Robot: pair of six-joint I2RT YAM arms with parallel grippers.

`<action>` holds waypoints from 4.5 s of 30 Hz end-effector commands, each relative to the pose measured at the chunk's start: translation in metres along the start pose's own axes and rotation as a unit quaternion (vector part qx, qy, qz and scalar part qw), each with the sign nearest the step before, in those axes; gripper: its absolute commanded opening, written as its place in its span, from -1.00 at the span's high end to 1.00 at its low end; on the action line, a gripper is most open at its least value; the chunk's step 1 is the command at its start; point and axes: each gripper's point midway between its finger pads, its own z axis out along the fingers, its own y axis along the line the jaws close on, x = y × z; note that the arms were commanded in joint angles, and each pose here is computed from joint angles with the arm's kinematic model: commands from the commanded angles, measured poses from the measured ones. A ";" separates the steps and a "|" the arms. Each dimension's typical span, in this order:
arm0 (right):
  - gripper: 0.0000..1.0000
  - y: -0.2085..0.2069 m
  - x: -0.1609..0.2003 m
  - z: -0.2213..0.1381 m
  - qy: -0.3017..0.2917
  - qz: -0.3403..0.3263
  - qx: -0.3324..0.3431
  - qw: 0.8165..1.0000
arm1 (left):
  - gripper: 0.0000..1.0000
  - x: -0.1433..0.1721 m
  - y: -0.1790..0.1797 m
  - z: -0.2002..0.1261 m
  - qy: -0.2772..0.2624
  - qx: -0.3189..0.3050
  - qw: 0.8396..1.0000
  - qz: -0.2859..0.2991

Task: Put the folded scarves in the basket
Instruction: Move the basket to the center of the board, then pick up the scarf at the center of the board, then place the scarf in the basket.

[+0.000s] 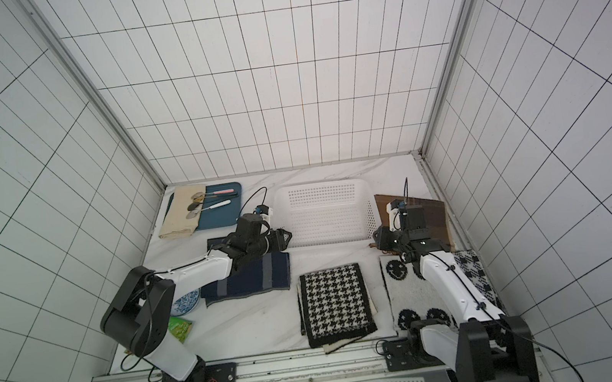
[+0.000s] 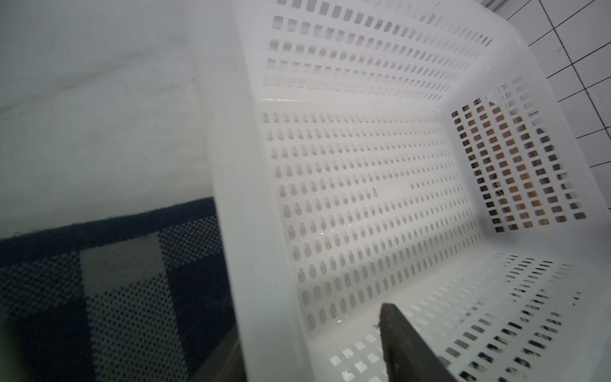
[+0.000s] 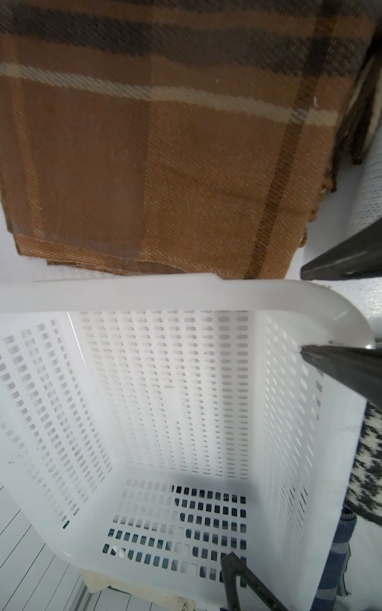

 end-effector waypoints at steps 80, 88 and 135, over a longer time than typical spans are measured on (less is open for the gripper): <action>1.00 0.128 0.153 -0.056 0.116 -0.069 -0.174 0.975 | 1.00 0.146 -0.129 -0.084 0.035 0.123 0.989 0.079; 1.00 0.167 0.091 -0.091 0.070 -0.120 -0.181 0.974 | 1.00 0.063 -0.160 -0.138 -0.079 0.125 0.985 0.085; 0.19 0.086 -0.062 0.101 0.102 -0.118 0.026 0.987 | -0.46 -0.077 -0.045 0.085 0.000 0.002 1.000 -0.022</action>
